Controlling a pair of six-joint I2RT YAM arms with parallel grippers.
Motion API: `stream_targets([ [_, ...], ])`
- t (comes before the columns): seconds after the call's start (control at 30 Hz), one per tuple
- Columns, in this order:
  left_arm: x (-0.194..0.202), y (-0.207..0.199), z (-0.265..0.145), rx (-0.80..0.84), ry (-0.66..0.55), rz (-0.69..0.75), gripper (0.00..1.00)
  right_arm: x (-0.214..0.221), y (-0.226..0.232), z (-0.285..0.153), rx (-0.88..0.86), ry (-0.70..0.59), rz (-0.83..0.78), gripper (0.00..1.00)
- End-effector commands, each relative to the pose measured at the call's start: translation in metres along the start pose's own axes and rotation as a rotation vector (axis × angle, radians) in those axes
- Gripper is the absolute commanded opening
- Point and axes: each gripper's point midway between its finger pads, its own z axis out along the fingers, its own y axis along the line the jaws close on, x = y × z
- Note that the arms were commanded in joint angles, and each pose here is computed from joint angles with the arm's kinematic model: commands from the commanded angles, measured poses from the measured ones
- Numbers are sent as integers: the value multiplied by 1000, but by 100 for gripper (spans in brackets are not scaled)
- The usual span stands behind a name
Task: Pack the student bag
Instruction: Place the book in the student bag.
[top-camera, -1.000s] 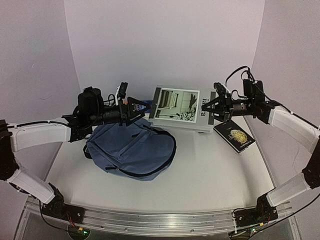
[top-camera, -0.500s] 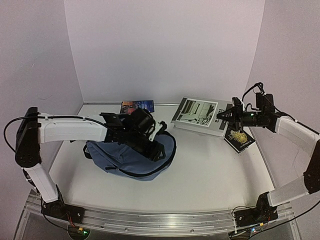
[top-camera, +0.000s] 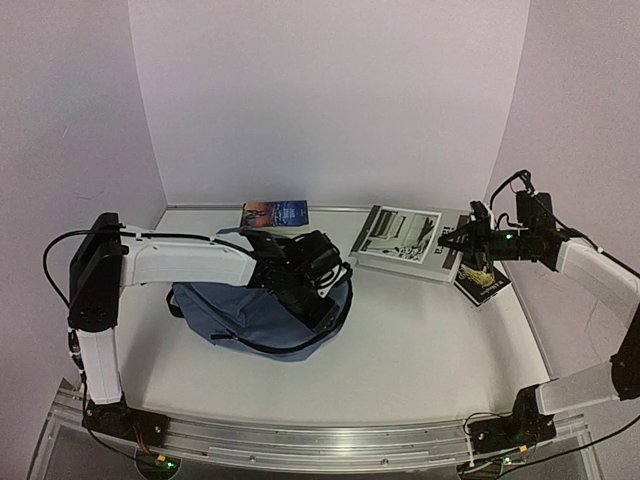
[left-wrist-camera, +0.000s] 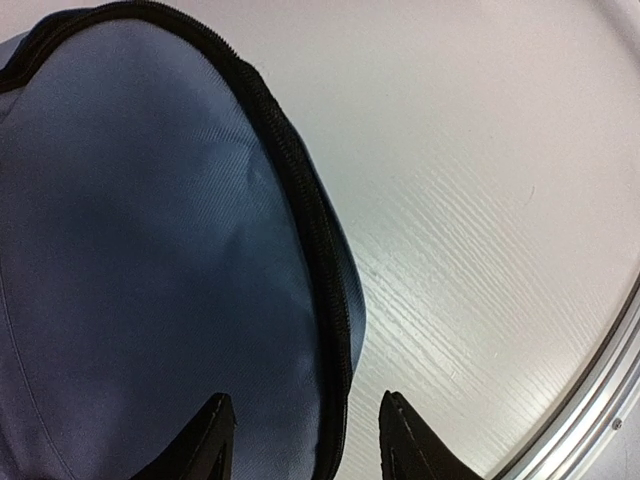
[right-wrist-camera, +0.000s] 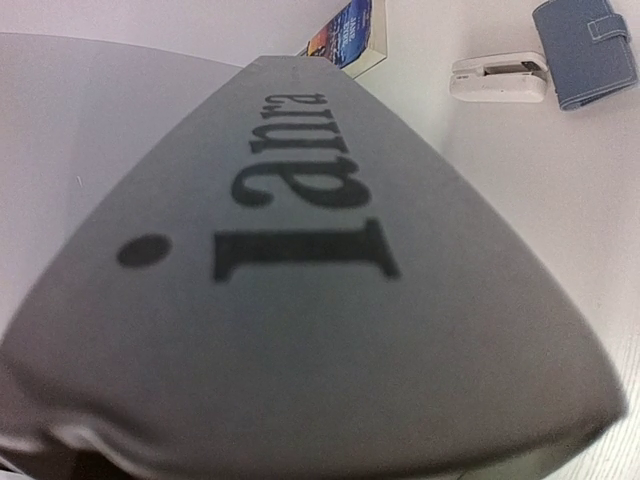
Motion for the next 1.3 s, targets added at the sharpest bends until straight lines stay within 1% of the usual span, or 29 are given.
stream_targets([
  [0.0, -11, 1, 7, -53, 6, 41, 50, -6, 9, -6, -10, -29, -61, 5],
  [0.17, -8, 3, 16, -68, 32, 48, 50, -6, 7, -4, -5, -25, -58, 5],
  [0.27, -5, 8, 19, -96, 46, 44, 47, -6, 6, -4, -4, -26, -59, 5],
  [0.37, -3, 15, 21, -133, 57, 38, 36, -5, 6, -4, -4, -24, -59, 5],
  [0.47, -5, 14, 18, -131, 52, 32, 26, -5, 5, -4, -3, -23, -57, 5],
  [0.67, -14, 4, -4, -68, -2, 9, 10, -4, 4, -4, -2, -21, -54, 5],
  [0.77, -22, 5, -18, -61, -42, -19, 1, -3, 5, -4, -3, -21, -56, 5],
  [0.97, -48, 32, -56, -101, -171, -167, 0, 0, 12, -8, -23, -24, -68, 3],
  [1.07, -59, 42, -74, -116, -229, -214, 0, 1, 13, -8, -31, -19, -59, 2],
  [1.17, -68, 55, -92, -170, -288, -257, 0, 6, 9, -6, -39, 0, -34, 2],
  [1.27, -78, 59, -113, -174, -353, -285, 0, 8, 5, -1, -69, 7, 1, 3],
])
